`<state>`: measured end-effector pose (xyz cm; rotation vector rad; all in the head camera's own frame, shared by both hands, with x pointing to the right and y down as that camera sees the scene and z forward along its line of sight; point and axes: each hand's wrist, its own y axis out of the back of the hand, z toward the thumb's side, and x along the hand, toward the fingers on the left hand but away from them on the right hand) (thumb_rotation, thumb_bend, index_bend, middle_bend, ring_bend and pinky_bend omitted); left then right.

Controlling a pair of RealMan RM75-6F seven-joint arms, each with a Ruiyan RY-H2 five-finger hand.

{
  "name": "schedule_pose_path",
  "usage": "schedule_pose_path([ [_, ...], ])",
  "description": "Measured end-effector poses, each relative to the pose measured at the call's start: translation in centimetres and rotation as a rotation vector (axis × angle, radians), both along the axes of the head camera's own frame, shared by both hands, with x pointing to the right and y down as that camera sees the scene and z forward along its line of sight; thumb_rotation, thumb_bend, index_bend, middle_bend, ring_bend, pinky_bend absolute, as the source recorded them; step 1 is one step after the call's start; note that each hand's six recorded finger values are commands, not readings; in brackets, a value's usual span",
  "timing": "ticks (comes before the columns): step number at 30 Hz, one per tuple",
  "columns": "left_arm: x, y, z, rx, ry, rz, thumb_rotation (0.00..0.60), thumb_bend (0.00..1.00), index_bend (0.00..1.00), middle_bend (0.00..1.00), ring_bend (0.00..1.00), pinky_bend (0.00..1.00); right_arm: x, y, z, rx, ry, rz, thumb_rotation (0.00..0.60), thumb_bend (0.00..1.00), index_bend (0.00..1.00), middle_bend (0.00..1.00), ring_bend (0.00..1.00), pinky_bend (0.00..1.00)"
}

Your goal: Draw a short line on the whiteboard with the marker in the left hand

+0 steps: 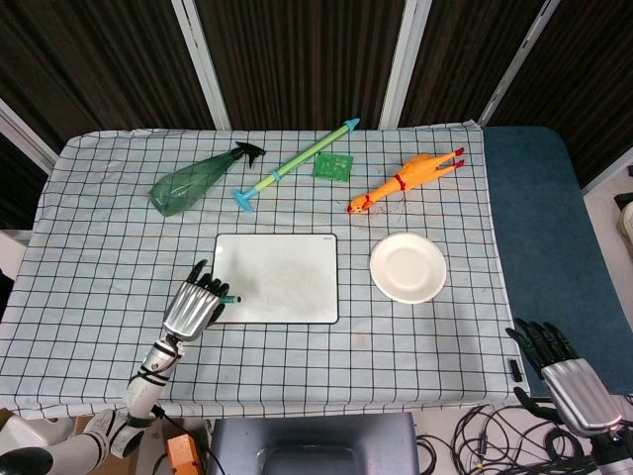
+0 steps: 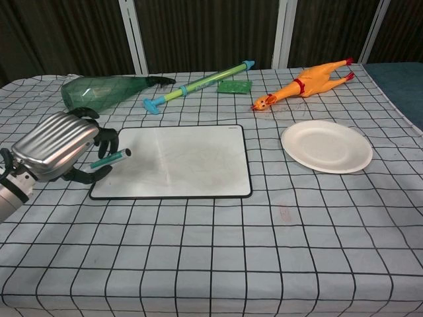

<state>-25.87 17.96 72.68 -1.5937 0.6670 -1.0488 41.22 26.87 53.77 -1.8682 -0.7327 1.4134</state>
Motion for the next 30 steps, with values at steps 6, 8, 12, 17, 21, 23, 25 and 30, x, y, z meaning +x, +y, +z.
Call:
schedule_pose_path([
  [6, 4.5, 0.6, -1.5, -0.025, 0.168, 0.027, 0.600, 0.51, 0.77, 0.79, 0.47, 0.23, 0.1, 0.0, -0.2, -0.003, -0.010, -0.008, 0.600, 0.27, 0.00, 0.00, 0.00, 0.05],
  [8, 5.6, 0.7, -1.6, -0.031, 0.191, 0.034, 0.600, 0.51, 0.77, 0.79, 0.47, 0.23, 0.3, -0.1, -0.3, -0.003, -0.016, -0.003, 0.600, 0.27, 0.00, 0.00, 0.00, 0.05],
  [12, 7.8, 0.9, -1.5, -0.047, 0.229, 0.048, 0.600, 0.51, 0.77, 0.79, 0.47, 0.23, 0.4, -0.2, -0.5, -0.006, -0.026, 0.004, 0.600, 0.27, 0.00, 0.00, 0.00, 0.05],
  [17, 9.2, 0.5, -0.9, -0.059, 0.228, 0.050, 0.600, 0.51, 0.77, 0.79, 0.47, 0.22, 0.6, -0.4, -1.1, 0.000, -0.067, 0.016, 0.600, 0.27, 0.00, 0.00, 0.00, 0.05],
  [21, 9.8, 0.2, 0.0, -0.080, 0.222, 0.036, 0.600, 0.51, 0.77, 0.80, 0.48, 0.22, 1.0, -0.7, -1.3, 0.014, -0.069, 0.035, 0.600, 0.27, 0.00, 0.00, 0.00, 0.05],
  [23, 10.0, 0.1, 0.3, -0.088, 0.224, 0.029, 0.600, 0.51, 0.77, 0.80, 0.48, 0.22, 1.2, -0.8, -1.4, 0.020, -0.072, 0.047, 0.600, 0.27, 0.00, 0.00, 0.00, 0.05],
  [25, 10.3, 0.0, 0.4, -0.087, 0.227, 0.028, 0.600, 0.51, 0.77, 0.80, 0.48, 0.22, 1.3, -0.9, -1.5, 0.022, -0.076, 0.052, 0.600, 0.27, 0.00, 0.00, 0.00, 0.05],
  [30, 10.9, 0.1, 0.3, -0.075, 0.232, 0.038, 0.600, 0.51, 0.77, 0.80, 0.48, 0.22, 1.3, -0.9, -1.6, 0.022, -0.080, 0.054, 0.600, 0.27, 0.00, 0.00, 0.00, 0.05],
])
